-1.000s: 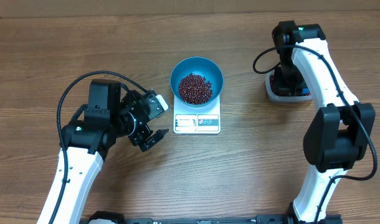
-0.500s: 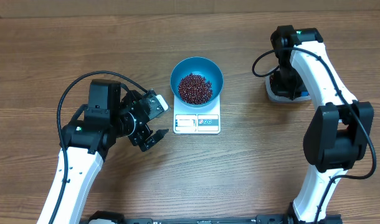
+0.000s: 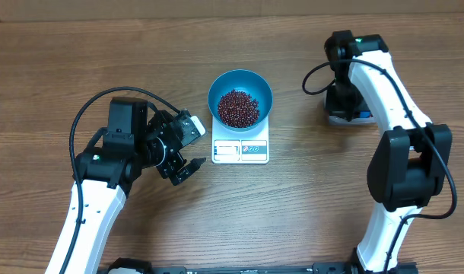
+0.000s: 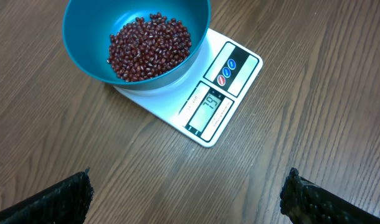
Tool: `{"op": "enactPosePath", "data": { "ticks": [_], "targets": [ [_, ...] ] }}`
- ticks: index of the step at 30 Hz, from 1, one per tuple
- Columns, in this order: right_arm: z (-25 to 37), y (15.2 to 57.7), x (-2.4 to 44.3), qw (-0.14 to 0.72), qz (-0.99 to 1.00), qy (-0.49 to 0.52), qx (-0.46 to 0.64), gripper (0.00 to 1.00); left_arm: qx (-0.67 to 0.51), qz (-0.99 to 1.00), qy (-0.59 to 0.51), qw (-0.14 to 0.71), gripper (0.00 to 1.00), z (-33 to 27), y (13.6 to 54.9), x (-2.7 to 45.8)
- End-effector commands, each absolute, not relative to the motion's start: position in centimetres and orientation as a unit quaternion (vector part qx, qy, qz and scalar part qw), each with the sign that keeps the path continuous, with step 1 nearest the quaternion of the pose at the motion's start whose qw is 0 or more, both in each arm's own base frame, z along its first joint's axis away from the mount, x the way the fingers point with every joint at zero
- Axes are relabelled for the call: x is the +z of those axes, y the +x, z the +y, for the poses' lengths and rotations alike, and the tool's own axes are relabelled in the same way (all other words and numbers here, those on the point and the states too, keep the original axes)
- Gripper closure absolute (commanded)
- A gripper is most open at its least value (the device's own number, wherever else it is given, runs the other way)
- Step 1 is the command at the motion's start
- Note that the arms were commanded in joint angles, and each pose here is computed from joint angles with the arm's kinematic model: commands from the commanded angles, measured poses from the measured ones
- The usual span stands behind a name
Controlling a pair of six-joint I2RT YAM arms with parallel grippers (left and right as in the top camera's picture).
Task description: Scoop item into bowl and weigh 150g on scale
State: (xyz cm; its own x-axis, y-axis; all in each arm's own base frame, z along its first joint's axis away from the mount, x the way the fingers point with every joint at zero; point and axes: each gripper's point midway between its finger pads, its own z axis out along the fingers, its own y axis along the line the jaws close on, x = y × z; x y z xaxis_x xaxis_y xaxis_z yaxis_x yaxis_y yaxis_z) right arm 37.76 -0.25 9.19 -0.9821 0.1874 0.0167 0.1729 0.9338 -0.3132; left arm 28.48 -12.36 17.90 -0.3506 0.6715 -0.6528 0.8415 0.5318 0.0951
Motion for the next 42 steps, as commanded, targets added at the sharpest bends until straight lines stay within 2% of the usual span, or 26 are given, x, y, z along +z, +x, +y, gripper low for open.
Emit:
{"op": "enactPosePath", "data": {
  "ticks": [1,30,42],
  "targets": [
    [0.5,37.7,8.9,0.025,-0.984,-0.083,0.153,0.96,-0.129,0.81,0.472,0.324,0.0,-12.2,28.4,17.5],
    [2.8,37.6,8.2,0.041,-0.992,-0.107,0.056,0.96,-0.129,0.81,0.472,0.324,0.0,-12.2,28.4,17.5],
    [2.3,38.7,8.1,0.04,-0.989,-0.138,-0.045,0.96,-0.129,0.81,0.472,0.324,0.01,-12.2,28.4,17.5]
  ]
}}
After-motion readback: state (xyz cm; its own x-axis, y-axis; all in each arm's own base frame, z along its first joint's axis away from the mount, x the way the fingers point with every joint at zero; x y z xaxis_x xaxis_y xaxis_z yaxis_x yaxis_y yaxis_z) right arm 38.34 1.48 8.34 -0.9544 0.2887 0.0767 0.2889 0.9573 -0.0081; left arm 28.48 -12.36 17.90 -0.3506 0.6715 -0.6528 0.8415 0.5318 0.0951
